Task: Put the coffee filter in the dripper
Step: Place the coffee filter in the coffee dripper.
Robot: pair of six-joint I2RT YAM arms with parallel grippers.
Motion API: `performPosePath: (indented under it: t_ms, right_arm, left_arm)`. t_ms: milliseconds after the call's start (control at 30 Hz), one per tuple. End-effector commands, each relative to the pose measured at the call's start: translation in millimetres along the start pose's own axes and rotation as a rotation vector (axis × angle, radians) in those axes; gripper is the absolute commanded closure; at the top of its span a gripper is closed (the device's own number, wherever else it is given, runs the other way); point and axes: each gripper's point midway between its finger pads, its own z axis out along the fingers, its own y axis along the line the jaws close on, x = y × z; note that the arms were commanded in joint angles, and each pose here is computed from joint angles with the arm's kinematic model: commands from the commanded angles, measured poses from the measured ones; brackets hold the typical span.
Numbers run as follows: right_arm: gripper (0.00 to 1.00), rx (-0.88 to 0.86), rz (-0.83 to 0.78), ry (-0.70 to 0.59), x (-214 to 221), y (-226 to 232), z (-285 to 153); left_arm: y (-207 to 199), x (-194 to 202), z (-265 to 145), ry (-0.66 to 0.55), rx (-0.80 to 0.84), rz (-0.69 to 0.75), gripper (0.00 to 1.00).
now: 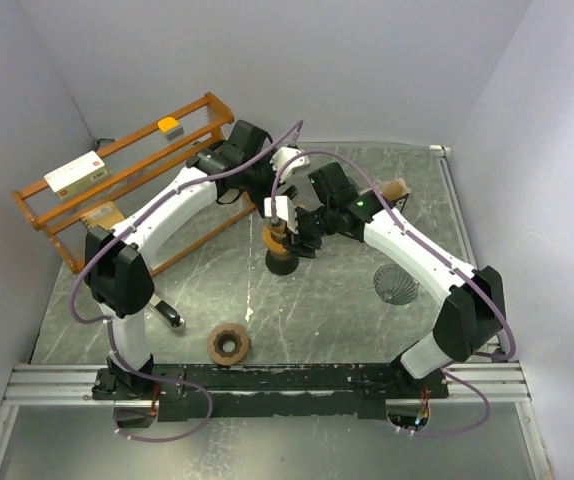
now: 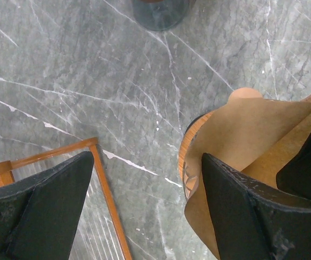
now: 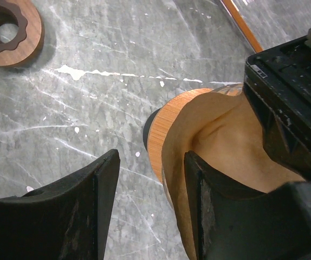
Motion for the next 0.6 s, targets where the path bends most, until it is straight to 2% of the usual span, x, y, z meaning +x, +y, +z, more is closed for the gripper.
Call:
performPosePath:
  t_ms: [0,267,567]
  right_arm:
    - [0.49,-0.006,-0.008,-0.014,-4,0,0]
    - [0.49,-0.012,0.0,-0.01,-2,2,2]
    - [0.49,-0.011,-0.003,-0.01,-7,1,-2]
  left_arm:
    - [4,-2,-6,-0.014,-0.037,0.022,0.08]
    - [2,0,-12,-0.017,-0.036,0.025,0.08]
    - [0,-22,-24,-0.069,-0.016,0.02,0.08]
